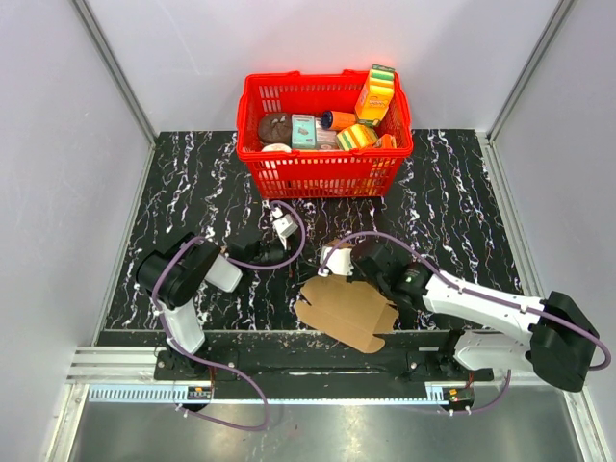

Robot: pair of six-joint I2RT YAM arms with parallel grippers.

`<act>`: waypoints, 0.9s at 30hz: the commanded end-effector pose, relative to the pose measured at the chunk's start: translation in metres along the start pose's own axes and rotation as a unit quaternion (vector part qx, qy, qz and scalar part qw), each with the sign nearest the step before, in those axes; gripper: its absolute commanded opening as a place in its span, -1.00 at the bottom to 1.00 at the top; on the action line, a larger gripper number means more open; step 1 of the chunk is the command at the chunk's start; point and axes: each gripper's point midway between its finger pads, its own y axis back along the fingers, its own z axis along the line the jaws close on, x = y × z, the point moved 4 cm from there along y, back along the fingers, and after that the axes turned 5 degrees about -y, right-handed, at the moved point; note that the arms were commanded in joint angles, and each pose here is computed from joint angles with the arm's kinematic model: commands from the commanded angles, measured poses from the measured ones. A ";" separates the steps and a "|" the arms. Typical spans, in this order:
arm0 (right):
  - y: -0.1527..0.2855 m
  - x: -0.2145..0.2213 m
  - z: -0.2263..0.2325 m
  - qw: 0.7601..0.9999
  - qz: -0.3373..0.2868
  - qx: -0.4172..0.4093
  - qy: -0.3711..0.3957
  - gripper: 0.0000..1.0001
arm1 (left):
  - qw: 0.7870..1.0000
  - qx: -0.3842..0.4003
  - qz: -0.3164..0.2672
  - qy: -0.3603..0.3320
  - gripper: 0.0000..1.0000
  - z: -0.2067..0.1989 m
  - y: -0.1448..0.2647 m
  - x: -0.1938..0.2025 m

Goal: Fold the paper box

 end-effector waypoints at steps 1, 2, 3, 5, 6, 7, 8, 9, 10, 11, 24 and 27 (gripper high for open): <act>0.001 0.000 -0.004 0.999 0.010 0.028 0.025 -1.00 | 0.999 0.025 -0.012 -0.034 0.98 -0.002 -0.006 -0.008; 0.002 0.001 -0.003 0.999 0.013 0.032 0.027 -1.00 | 0.999 0.026 -0.012 -0.035 0.98 -0.003 -0.006 -0.008; 0.003 0.000 -0.003 0.999 0.011 0.033 0.030 -1.00 | 0.999 0.027 -0.010 -0.034 0.98 -0.004 -0.007 -0.007; 0.003 0.001 -0.002 0.999 0.009 0.036 0.034 -1.00 | 0.999 0.028 -0.009 -0.034 0.98 -0.004 -0.009 -0.007; 0.004 0.000 -0.001 0.999 0.009 0.038 0.037 -1.00 | 0.999 0.029 -0.008 -0.033 0.98 -0.005 -0.009 -0.006; 0.004 0.000 -0.001 0.998 0.010 0.043 0.039 -1.00 | 0.999 0.031 -0.008 -0.033 0.98 -0.005 -0.010 -0.006; 0.004 0.000 0.000 0.998 0.008 0.045 0.042 -1.00 | 0.999 0.033 -0.009 -0.035 0.98 -0.006 -0.012 -0.007; 0.004 0.000 0.000 0.998 0.008 0.047 0.046 -1.00 | 0.999 0.033 -0.008 -0.035 0.98 -0.006 -0.013 -0.007; 0.003 0.000 0.003 0.998 0.010 0.049 0.050 -1.00 | 0.999 0.032 -0.007 -0.035 0.98 -0.006 -0.014 -0.007; 0.003 0.000 0.003 0.997 0.010 0.052 0.054 -1.00 | 0.999 0.034 -0.007 -0.037 0.98 -0.007 -0.016 -0.007; -0.003 -0.003 0.009 0.993 0.005 0.097 0.073 -1.00 | 0.999 0.014 -0.011 -0.044 0.98 -0.003 -0.022 -0.003; -0.002 -0.009 0.010 0.991 -0.008 0.108 0.077 -1.00 | 0.999 0.006 -0.014 -0.047 0.98 -0.003 -0.024 -0.003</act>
